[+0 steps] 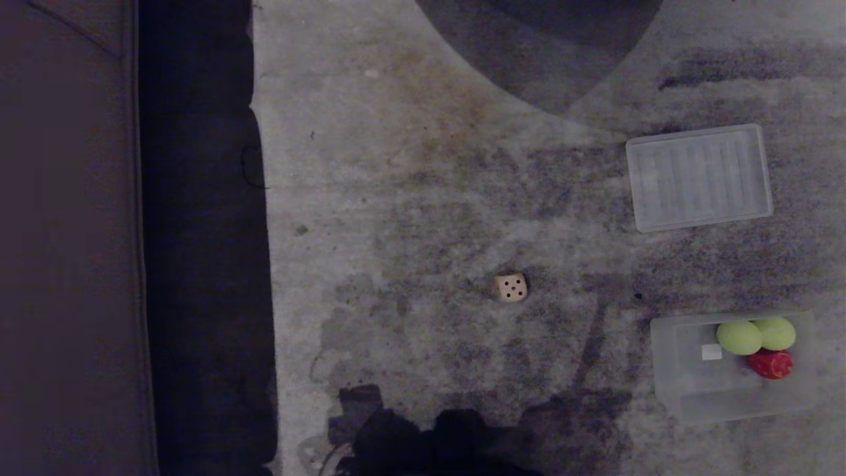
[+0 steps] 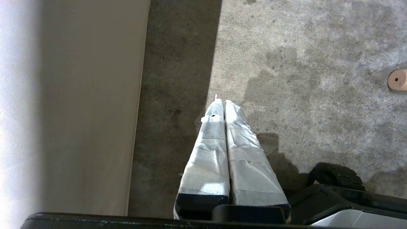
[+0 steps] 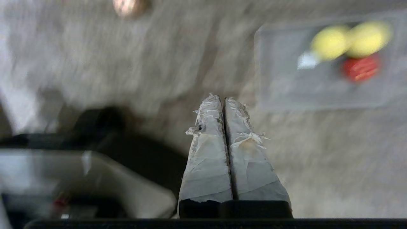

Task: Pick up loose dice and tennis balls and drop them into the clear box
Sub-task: Pick up toys out of the box

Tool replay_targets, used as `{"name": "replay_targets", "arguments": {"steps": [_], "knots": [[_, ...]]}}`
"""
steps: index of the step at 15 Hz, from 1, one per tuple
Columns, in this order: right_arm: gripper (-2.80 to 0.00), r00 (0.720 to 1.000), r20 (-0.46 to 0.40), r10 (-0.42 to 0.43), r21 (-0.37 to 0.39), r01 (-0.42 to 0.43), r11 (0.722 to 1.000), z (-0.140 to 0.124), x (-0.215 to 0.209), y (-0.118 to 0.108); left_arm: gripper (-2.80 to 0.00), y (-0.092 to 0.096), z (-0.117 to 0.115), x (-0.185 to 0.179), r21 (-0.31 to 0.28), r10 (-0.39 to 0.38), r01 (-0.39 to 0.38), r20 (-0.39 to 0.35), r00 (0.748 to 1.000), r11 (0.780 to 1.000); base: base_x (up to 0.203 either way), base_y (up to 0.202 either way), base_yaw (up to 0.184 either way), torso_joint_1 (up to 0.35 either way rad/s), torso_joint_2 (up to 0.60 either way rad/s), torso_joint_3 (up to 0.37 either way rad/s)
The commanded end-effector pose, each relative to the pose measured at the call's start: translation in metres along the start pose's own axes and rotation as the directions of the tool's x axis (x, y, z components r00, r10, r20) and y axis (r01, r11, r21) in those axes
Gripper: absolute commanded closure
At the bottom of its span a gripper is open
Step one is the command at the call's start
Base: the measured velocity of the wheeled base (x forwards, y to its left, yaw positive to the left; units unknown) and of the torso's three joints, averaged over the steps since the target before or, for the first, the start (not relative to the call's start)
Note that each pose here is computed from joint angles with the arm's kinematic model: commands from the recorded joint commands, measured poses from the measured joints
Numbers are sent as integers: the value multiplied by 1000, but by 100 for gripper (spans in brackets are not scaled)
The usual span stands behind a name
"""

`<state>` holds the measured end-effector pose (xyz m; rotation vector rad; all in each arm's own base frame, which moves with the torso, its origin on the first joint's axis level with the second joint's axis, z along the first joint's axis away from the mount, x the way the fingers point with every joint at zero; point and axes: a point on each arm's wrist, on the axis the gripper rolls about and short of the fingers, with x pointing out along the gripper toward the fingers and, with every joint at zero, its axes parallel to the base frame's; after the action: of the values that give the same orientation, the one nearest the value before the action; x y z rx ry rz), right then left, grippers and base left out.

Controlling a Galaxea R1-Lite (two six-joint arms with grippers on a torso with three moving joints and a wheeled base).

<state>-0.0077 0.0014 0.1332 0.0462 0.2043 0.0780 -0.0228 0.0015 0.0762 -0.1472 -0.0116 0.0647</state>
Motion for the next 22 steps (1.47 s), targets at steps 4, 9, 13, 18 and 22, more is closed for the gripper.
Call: {"name": "replay_targets", "arguments": {"steps": [4, 9, 13, 18, 22], "knots": [[0, 941, -333, 54, 26, -49, 998, 32, 81, 0, 0, 0, 0, 0, -2, 1, -1, 1, 1000, 1000, 0, 0, 0, 0, 0, 0], [0, 931, -356, 81, 37, -72, 997, 39, 166, 2, 0, 0, 0, 0, -2, 0, 0, 2, 1000, 1000, 0, 0, 0, 0, 0, 0], [0, 940, -317, 127, 82, -106, 991, 56, 208, 14, 0, 0, 0, 0, -2, 1, -1, 1, 1000, 1000, 0, 0, 0, 0, 0, 0], [0, 947, -266, 178, 90, -159, 983, 76, 228, 27, 0, 0, 0, 0, -2, 1, -1, 1, 1000, 1000, 0, 0, 0, 0, 0, 0], [0, 936, -266, 231, 78, -218, 973, 76, 246, 44, 0, 0, 0, 0, -2, 0, 0, 2, 1000, 1000, 0, 0, 0, 0, 0, 0]]}}
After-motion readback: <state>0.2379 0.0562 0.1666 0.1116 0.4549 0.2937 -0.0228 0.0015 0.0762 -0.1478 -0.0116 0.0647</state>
